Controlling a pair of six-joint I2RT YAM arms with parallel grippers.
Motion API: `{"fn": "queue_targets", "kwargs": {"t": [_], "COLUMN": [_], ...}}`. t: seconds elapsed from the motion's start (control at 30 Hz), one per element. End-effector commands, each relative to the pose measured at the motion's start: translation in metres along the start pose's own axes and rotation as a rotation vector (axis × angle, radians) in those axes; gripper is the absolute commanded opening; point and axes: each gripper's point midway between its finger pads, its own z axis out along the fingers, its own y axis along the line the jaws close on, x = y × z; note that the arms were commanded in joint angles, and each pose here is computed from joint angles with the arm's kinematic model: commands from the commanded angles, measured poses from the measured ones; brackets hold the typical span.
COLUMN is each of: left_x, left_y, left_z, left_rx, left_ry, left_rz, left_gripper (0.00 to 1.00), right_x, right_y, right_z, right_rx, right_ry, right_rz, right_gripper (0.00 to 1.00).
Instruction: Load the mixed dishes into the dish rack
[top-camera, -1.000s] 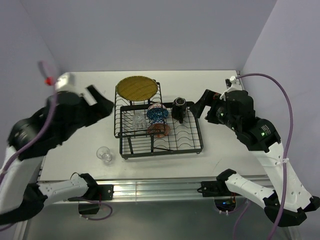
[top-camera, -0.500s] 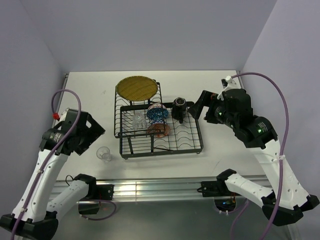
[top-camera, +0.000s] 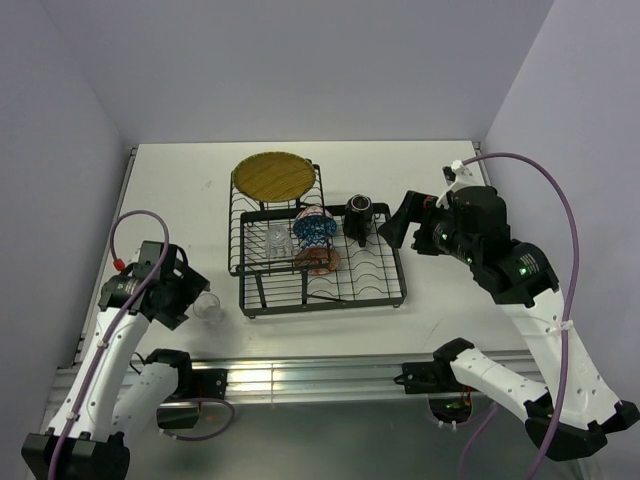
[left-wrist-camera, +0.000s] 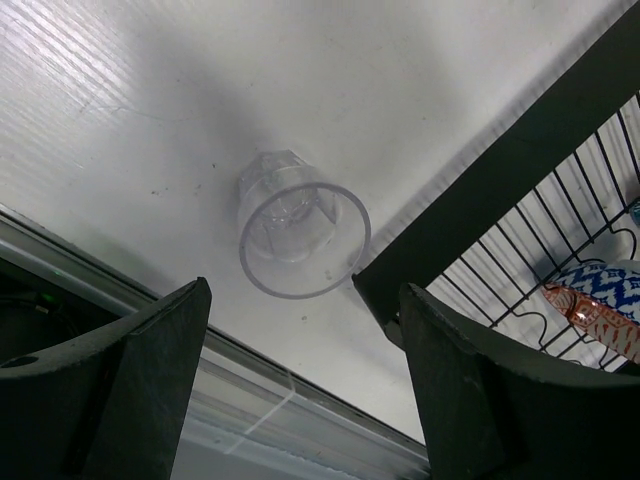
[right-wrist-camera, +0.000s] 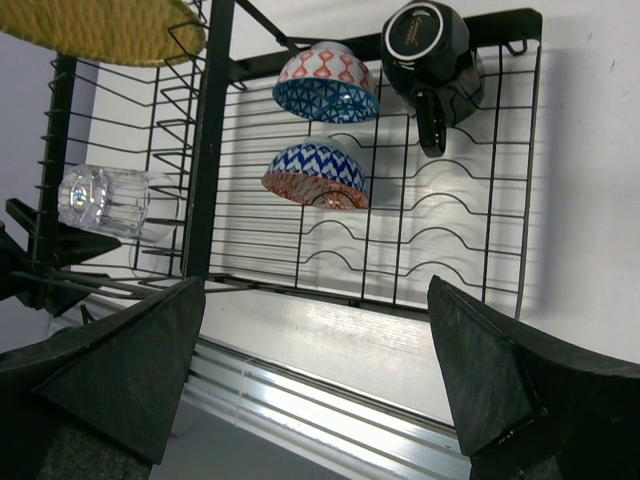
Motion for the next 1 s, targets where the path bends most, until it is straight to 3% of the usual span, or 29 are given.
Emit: {"fn": "queue_targets", "kwargs": {"t": [0.0, 0.2, 0.43, 0.63, 0.87, 0.9, 0.97], "left_x": [-0.004, 0.005, 0.006, 0.015, 0.016, 0.014, 0.006], "left_y": [0.009, 0.012, 0.008, 0.009, 0.007, 0.005, -0.002], "left_z": [0.005, 0.015, 0.03, 0.058, 0.06, 0.056, 0.039], "left_rx": [-0.014, -0.007, -0.03, -0.083, -0.073, -0.07, -0.059], "left_ry": [-0.045, -0.02, 0.003, 0.053, 0.071, 0.068, 0.056], "left_rz": [-0.033, -0.061, -0.059, -0.035, -0.027, -0.025, -0.012], "left_gripper": [0.81, 0.71, 0.72, 0.64, 0.18, 0.02, 0.0], "right_x": [0.0, 0.001, 0.0, -0.004, -0.003, -0.004, -0.005], "right_y": [0.0, -0.001, -0.001, -0.001, 0.0, 0.002, 0.007], "right_z": [0.0, 0.0, -0.003, -0.006, -0.007, -0.007, -0.005], "right_rx": [-0.017, -0.014, -0.012, -0.005, -0.015, -0.021, -0.034], "right_ry": [-0.011, -0.011, -0.016, -0.03, -0.025, -0.024, -0.011], "right_rz": [-0.013, -0.015, -0.012, -0.008, -0.006, -0.007, -0.001], "right_gripper": [1.0, 1.0, 1.0, 1.0, 1.0, 1.0, 1.0]}}
